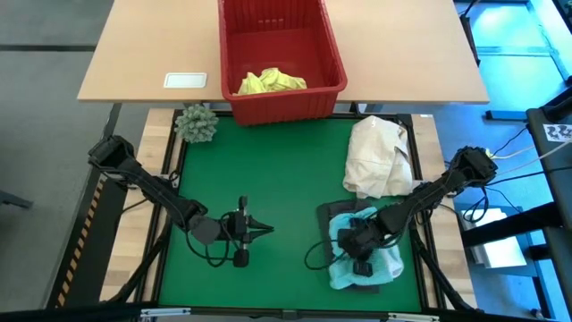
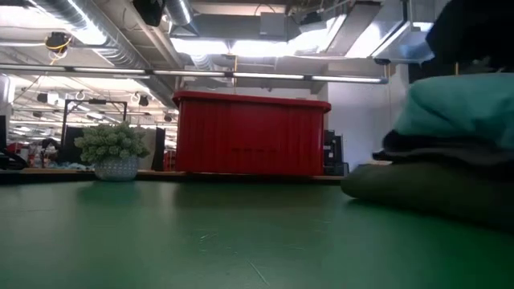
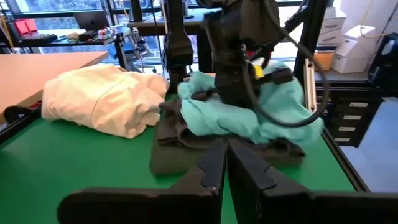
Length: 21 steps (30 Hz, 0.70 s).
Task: Fold Laundry from Bin
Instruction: Stack the blue short on the gray short
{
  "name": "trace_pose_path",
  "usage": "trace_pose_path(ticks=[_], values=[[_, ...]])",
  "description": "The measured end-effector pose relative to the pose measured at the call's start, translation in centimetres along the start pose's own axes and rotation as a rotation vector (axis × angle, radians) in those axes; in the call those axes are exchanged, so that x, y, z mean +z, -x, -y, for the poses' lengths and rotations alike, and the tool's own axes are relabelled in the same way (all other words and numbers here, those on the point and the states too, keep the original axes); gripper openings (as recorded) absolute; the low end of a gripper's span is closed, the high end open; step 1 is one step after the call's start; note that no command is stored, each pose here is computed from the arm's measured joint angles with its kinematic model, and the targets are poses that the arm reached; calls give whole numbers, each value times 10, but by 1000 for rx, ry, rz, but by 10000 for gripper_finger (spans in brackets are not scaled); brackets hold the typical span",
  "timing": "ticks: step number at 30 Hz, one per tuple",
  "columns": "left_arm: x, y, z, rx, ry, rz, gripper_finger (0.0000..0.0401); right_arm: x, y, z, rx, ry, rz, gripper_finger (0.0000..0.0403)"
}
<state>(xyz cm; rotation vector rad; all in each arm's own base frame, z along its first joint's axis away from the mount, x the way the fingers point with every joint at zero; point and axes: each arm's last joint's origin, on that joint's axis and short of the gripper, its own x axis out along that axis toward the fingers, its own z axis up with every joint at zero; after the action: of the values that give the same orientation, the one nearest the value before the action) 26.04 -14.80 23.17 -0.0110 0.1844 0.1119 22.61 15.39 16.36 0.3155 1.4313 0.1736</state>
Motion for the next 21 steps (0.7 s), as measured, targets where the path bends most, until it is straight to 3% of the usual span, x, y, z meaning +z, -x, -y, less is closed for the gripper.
trace_pose_path(ticks=[3,6,14,21], values=[[0,0,0,-16,0,-3,13,-1,8,-1,-56,10,-69,0],[0,0,0,-16,0,-3,13,5,19,-8,-58,54,-47,0],[0,0,0,-16,-2,-5,13,21,67,-28,-61,110,126,0],[-1,0,0,-15,-4,-8,13,37,83,-39,-102,205,308,0]])
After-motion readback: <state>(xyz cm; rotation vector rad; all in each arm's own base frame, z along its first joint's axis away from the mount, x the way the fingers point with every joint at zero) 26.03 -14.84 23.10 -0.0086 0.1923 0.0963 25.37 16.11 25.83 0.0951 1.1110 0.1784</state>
